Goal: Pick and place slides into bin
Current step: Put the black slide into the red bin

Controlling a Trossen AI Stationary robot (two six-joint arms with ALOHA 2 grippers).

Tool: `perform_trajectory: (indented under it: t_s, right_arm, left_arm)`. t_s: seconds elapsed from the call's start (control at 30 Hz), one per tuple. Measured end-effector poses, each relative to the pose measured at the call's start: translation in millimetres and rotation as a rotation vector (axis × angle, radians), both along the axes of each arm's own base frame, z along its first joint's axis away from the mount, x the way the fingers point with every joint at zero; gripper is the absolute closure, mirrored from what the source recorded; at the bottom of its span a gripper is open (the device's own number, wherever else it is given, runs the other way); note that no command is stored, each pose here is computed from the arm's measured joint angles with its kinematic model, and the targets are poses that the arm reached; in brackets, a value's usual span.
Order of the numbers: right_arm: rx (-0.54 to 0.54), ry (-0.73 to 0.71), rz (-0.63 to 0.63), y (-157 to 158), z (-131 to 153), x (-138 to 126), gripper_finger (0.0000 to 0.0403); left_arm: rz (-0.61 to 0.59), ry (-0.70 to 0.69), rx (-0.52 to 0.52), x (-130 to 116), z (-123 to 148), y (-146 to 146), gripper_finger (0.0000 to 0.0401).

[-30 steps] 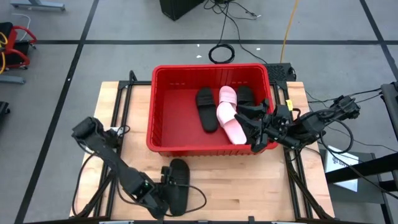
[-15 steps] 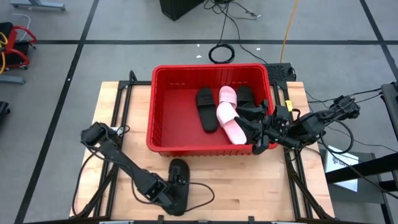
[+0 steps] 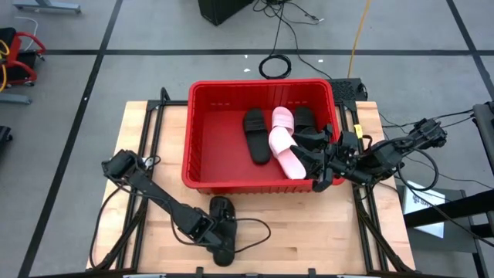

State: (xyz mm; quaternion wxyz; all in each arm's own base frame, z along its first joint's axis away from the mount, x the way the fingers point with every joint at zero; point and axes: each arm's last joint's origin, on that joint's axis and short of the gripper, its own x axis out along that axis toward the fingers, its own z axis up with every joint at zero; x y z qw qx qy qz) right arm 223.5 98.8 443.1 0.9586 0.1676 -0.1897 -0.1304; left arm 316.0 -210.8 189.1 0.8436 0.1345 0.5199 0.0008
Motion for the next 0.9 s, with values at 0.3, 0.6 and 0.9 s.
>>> perform_trajectory:
  t_s: [0.3, 0.6, 0.9]
  right_arm:
    - [0.005, -0.001, 0.002, 0.0, -0.1, 0.0, 0.0234]
    - [0.006, -0.002, 0.003, 0.2, -0.1, -0.1, 0.0234]
    - [0.006, -0.002, 0.003, 0.2, 0.0, -0.1, 0.0234]
  left_arm:
    - [-0.037, 0.02, -0.035, 1.0, -0.1, -0.9, 0.0215]
    - [0.079, 0.035, -0.03, -4.3, -14.4, 8.8, 0.0215]
    - [0.131, 0.064, 0.009, -12.7, -27.2, 16.7, 0.0217]
